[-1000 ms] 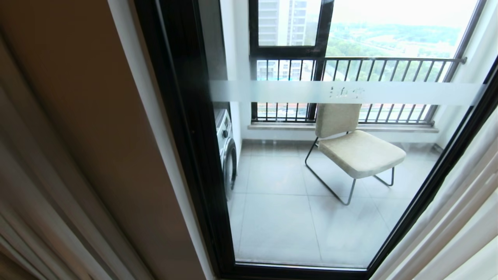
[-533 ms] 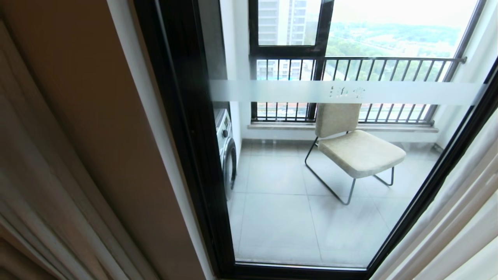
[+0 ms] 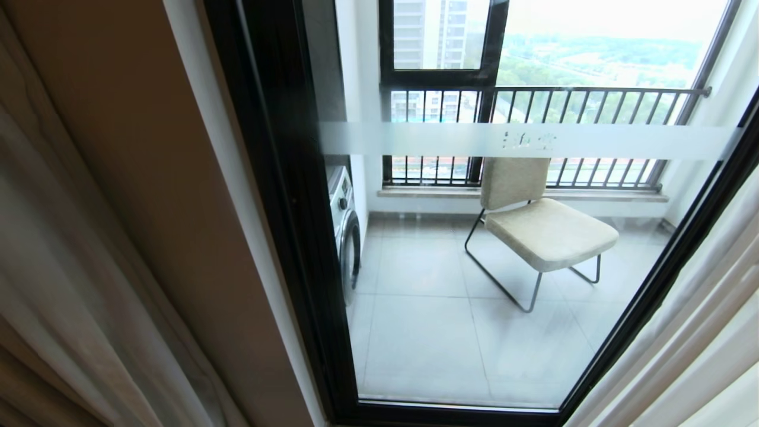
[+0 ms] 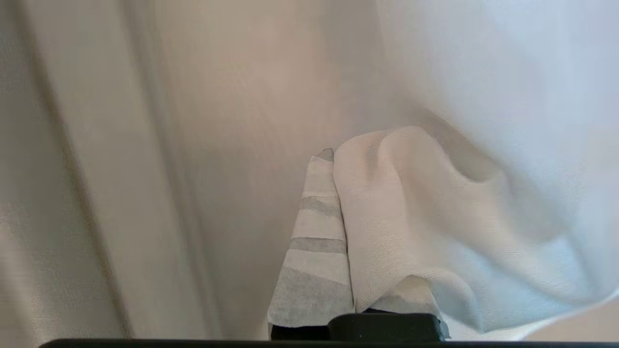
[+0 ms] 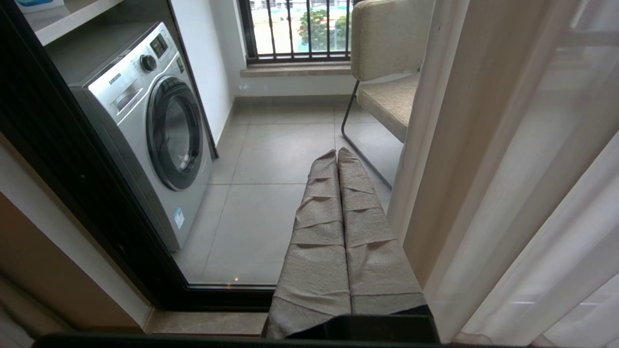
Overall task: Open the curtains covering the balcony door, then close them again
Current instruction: Pull the inner curtains open on both sides
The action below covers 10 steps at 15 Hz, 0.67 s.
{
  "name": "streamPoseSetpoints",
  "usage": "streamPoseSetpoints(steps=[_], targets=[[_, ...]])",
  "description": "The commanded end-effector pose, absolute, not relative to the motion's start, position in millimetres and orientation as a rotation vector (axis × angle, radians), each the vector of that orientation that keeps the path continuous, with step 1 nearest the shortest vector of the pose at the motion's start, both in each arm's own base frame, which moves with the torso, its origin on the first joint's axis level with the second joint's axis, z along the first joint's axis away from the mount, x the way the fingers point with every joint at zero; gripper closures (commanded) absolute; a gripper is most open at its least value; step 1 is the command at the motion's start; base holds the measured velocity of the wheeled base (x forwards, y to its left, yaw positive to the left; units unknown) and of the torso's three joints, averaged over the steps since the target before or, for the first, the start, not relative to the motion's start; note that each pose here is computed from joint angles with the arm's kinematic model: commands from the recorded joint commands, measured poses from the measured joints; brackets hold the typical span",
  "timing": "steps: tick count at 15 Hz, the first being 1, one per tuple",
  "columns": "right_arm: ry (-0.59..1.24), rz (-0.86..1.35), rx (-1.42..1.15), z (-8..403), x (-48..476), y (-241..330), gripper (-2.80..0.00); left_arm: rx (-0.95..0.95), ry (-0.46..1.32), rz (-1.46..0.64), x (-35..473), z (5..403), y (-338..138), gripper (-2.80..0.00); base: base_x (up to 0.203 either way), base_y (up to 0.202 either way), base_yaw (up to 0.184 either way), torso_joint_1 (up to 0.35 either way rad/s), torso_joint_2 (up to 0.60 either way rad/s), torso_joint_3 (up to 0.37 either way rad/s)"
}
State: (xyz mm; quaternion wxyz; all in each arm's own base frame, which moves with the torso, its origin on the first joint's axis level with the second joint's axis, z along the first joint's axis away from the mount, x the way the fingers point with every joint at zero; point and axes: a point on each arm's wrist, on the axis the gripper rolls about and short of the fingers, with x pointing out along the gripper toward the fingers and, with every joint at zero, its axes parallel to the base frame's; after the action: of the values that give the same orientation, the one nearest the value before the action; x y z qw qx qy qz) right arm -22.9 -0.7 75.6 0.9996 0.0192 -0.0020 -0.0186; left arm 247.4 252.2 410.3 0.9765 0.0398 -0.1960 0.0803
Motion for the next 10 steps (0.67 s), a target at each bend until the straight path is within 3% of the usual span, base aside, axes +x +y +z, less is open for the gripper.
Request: streamPoseSetpoints(steps=[1, 10], targets=[[-0.002, -0.038, 0.038, 76, -23, -1, 0.0, 0.083, -0.397, 0.141, 240, 416, 238, 0.0, 0.0, 0.0, 0.0, 0.0, 0.0, 0.0], [-0.002, -0.038, 0.038, 76, -23, -1, 0.0, 0.032, -0.342, 0.127, 254, 395, 242, 0.0, 0.0, 0.0, 0.0, 0.0, 0.0, 0.0]])
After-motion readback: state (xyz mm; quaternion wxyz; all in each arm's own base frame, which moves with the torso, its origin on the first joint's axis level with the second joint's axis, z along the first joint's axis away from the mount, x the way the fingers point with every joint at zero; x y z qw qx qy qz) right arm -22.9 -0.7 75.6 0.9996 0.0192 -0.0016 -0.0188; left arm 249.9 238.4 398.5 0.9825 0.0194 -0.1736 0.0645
